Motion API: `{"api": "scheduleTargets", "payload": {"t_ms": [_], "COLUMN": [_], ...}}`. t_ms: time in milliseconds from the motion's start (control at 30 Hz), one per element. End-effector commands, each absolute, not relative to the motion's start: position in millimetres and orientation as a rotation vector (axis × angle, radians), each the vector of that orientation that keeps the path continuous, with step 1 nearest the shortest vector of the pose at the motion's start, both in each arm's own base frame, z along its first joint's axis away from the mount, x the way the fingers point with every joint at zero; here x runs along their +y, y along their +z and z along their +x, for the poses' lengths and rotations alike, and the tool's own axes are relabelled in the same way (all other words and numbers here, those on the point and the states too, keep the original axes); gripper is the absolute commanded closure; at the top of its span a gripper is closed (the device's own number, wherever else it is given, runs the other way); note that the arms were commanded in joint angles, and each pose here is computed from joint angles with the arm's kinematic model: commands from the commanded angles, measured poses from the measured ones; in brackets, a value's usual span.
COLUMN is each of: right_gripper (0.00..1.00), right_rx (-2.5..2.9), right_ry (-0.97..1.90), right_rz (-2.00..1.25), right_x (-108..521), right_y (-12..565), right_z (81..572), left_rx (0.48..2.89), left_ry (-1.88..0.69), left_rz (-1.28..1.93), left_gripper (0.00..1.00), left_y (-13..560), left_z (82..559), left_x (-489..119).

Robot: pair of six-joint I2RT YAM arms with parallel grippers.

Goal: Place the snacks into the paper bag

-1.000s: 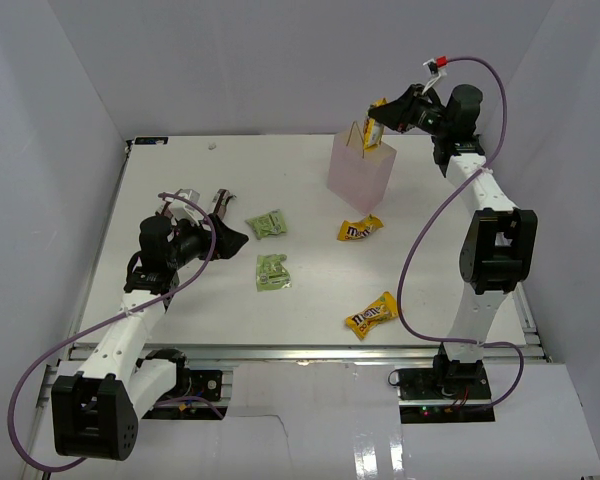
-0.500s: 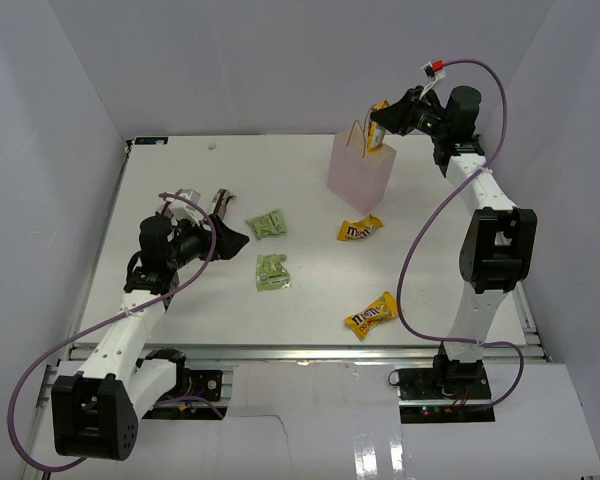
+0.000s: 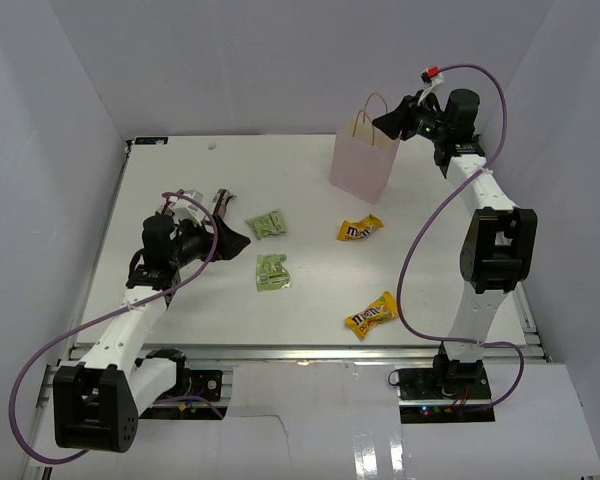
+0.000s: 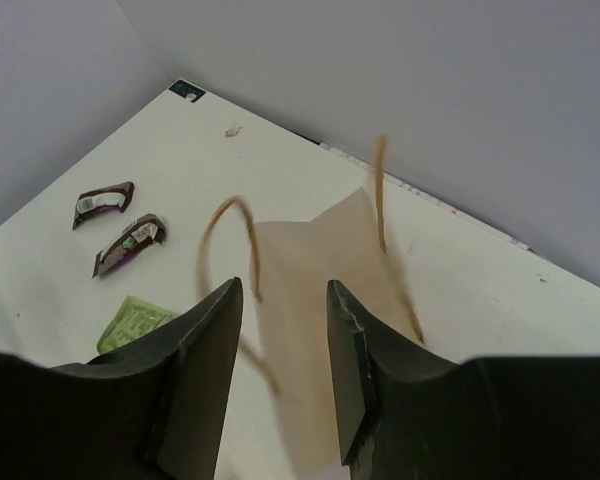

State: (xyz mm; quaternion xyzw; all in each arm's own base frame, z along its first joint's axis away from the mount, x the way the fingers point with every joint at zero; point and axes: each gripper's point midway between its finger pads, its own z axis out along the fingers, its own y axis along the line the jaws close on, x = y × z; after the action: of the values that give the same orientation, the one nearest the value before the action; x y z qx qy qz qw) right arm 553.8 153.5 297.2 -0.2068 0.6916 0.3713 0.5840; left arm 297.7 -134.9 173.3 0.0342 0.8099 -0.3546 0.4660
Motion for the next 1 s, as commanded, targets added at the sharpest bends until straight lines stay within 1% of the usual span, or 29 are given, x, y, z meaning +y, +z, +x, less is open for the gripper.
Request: {"api": "scheduleTargets", "payload": {"t_ms": [0, 100, 167, 233, 267, 300, 333, 367, 400, 433, 467, 500, 533, 567, 633, 667, 700, 767, 867, 900, 967], "right_gripper": [0.55, 0.55, 0.55, 0.53, 0.5, 0.43, 0.38, 0.33, 0.25, 0.09, 0.06, 0.1, 0.1, 0.1, 0.1, 0.1, 0.1, 0.1, 0.1, 0.1, 0.1], "right_rx": [1.566, 1.565, 1.559, 1.623, 1.641, 1.643, 1.748, 1.761, 1.754, 1.813, 1.873, 1.83, 1.837, 1.894, 1.837, 1.856, 1.826, 1.791, 1.735, 1.757, 1.732], "right_ry": [0.814, 0.811, 0.779, 0.741, 0.705, 0.669, 0.675, 0.642, 0.623, 0.628, 0.648, 0.608, 0.602, 0.626, 0.584, 0.595, 0.584, 0.608, 0.62, 0.631, 0.612], "right_rz": [-0.514, -0.538, -0.574, -0.566, -0.604, -0.637, -0.626, -0.677, -0.703, -0.714, -0.735, -0.809, -0.842, -0.86, -0.921, -0.923, -0.923, -0.926, -0.939, -0.938, -0.968], "right_x": [149, 150, 148, 141, 139, 136, 132, 129, 128, 125, 125, 123, 122, 121, 120, 119, 120, 124, 126, 125, 125], "right_y": [318, 327, 336, 337, 333, 340, 311, 300, 305, 287, 258, 261, 252, 224, 222, 204, 208, 205, 195, 181, 180], "right_z": [544, 527, 510, 488, 480, 462, 446, 435, 415, 398, 379, 362, 349, 330, 309, 299, 292, 284, 270, 265, 260], "left_rx": [1.954, 1.975, 2.039, 2.075, 2.113, 2.129, 2.155, 2.176, 2.196, 2.225, 2.242, 2.267, 2.299, 2.32, 2.366, 2.377, 2.379, 2.379, 2.389, 2.392, 2.391], "left_ry": [-0.887, -0.867, -0.836, -0.805, -0.774, -0.76, -0.747, -0.688, -0.662, -0.647, -0.635, -0.609, -0.591, -0.575, -0.524, -0.514, -0.447, -0.422, -0.3, -0.277, -0.201], "left_rz": [0.106, 0.068, 0.018, -0.01, -0.032, -0.04, -0.034, -0.082, -0.107, -0.109, -0.131, -0.129, -0.135, -0.138, -0.155, -0.155, -0.201, -0.18, -0.185, -0.161, -0.149], "left_gripper": [0.02, 0.02, 0.02, 0.03, 0.03, 0.05, 0.05, 0.06, 0.06, 0.07, 0.07, 0.09, 0.1, 0.1, 0.1, 0.1, 0.11, 0.11, 0.14, 0.14, 0.15], "left_y": [189, 183, 169, 161, 152, 149, 143, 136, 131, 125, 121, 115, 109, 105, 95, 92, 86, 87, 83, 83, 80], "left_z": [303, 307, 308, 310, 311, 311, 308, 312, 312, 309, 309, 309, 306, 305, 301, 300, 304, 304, 312, 312, 320], "left_x": [-139, -136, -133, -132, -133, -135, -140, -135, -134, -139, -141, -147, -150, -154, -165, -170, -167, -180, -188, -194, -197]}}
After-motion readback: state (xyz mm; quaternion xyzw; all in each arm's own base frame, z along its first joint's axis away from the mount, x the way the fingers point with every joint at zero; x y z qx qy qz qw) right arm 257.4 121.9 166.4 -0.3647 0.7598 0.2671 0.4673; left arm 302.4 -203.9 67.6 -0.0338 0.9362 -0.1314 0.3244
